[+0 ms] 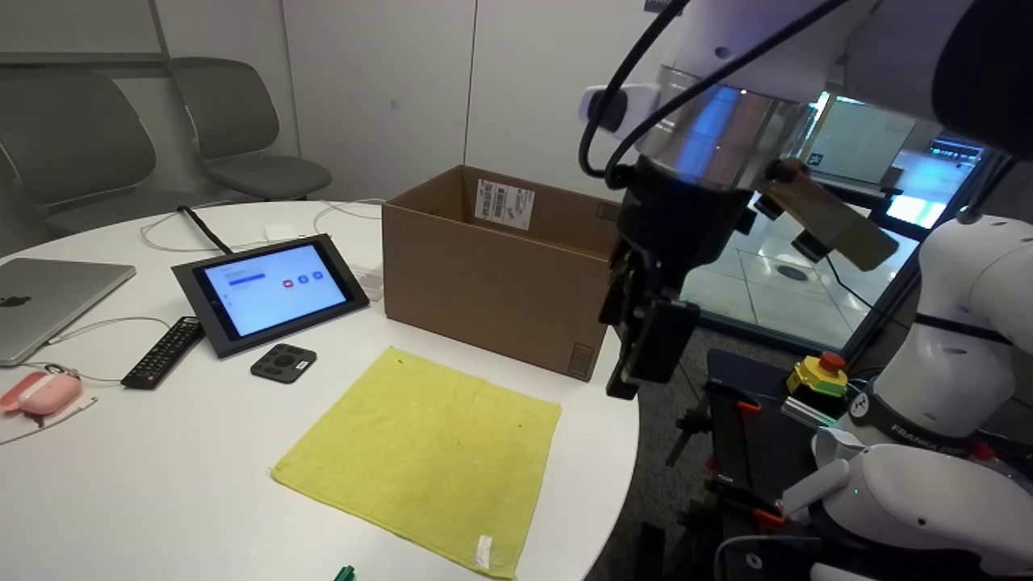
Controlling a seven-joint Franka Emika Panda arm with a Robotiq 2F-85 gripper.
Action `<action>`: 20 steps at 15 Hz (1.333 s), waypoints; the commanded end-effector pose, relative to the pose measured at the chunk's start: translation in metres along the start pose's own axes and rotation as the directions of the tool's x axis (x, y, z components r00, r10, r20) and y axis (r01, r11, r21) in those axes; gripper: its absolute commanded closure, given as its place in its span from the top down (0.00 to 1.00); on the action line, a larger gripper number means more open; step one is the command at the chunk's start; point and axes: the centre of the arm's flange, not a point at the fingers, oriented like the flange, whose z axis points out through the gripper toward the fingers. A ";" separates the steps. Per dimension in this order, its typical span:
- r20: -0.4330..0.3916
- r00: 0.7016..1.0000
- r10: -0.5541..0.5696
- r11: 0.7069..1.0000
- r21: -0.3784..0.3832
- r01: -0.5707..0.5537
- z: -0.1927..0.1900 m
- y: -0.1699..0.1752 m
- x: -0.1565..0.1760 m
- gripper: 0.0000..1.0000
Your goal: Place the green marker on the yellow towel, fold the towel from bottom to top then left to right and right to left, pick up the towel and put it inside the brown box
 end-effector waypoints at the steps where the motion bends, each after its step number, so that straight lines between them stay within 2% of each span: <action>1: -0.011 0.993 -0.114 0.993 0.009 0.114 0.020 -0.044 0.048 1.00; 7: -0.006 0.963 -0.271 0.962 0.021 0.271 0.059 -0.087 0.085 1.00; 12: -0.006 0.960 -0.280 0.960 0.020 0.280 0.088 -0.111 0.124 1.00; 20: -0.010 0.950 -0.312 0.949 0.046 0.312 0.127 -0.128 0.185 1.00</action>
